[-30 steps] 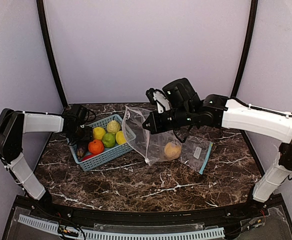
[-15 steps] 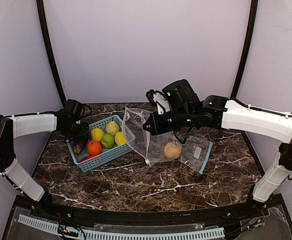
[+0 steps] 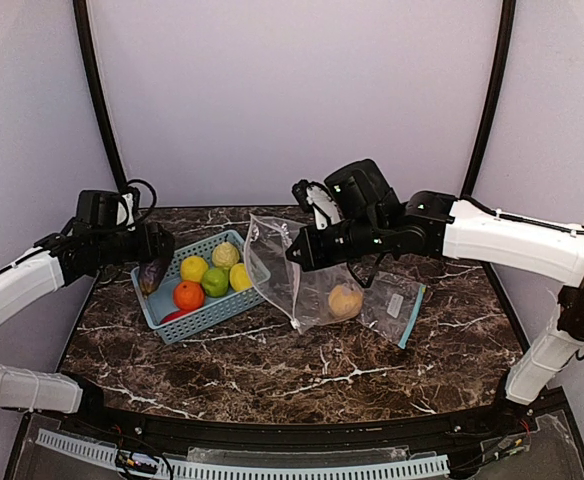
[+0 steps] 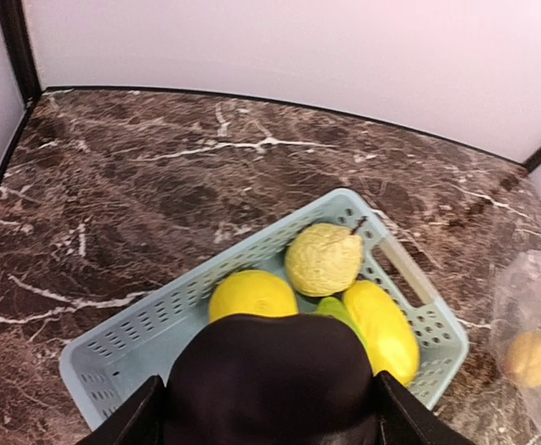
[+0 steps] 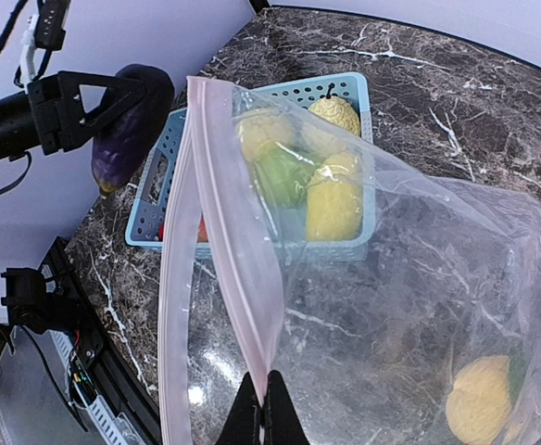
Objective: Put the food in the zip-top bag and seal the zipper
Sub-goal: Pick up the fake vegetable from the bin, then place the fake vegetable in the zipper food storage bag.
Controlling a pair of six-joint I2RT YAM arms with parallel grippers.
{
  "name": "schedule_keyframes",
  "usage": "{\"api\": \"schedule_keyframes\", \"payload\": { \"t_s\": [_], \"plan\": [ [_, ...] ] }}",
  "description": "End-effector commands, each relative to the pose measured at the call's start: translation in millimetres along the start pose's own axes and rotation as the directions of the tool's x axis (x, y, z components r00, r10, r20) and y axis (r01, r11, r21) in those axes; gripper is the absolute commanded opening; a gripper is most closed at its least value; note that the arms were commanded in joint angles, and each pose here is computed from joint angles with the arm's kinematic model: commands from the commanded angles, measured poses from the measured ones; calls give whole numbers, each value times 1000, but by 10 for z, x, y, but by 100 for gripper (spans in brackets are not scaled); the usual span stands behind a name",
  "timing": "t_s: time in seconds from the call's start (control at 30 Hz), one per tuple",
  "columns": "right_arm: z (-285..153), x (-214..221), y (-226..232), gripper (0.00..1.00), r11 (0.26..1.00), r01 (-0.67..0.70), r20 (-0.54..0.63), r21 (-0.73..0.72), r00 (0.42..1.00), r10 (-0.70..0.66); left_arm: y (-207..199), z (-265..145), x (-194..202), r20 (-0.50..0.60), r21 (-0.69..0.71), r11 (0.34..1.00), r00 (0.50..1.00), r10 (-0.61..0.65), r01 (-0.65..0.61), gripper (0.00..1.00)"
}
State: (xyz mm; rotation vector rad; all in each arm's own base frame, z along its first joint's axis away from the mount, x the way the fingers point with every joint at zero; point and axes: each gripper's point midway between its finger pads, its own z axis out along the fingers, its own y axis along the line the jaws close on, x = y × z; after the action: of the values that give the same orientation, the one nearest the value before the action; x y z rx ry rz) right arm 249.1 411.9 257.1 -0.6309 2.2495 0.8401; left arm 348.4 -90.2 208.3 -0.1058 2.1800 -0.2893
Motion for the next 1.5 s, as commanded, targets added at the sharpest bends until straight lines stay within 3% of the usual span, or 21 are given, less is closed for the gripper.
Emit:
{"api": "schedule_keyframes", "payload": {
  "t_s": [0.0,0.23,0.53,0.8,1.3,1.47],
  "plan": [
    [-51,-99,37,0,1000,2,40,-12,999,-1,-442,-288,-60,34,267,963,999,29,-37,67],
    [-59,-113,46,0,1000,3,40,-14,999,-3,-911,-755,-108,57,536,843,998,23,-50,67],
    [-26,-122,75,0,1000,4,32,-23,999,-3,-1659,-1204,-138,-41,732,680,999,-19,43,67],
    [-23,-121,132,0,999,13,31,-36,999,-12,-2249,-1214,150,-278,786,573,960,-5,231,65],
    [-71,-96,408,0,990,109,63,-86,993,-104,-2265,-577,405,-362,664,699,932,-8,264,64],
    [-58,-49,492,0,983,139,57,-117,989,-133,-2216,-465,349,-329,634,726,942,-58,266,64]
  ]
}}
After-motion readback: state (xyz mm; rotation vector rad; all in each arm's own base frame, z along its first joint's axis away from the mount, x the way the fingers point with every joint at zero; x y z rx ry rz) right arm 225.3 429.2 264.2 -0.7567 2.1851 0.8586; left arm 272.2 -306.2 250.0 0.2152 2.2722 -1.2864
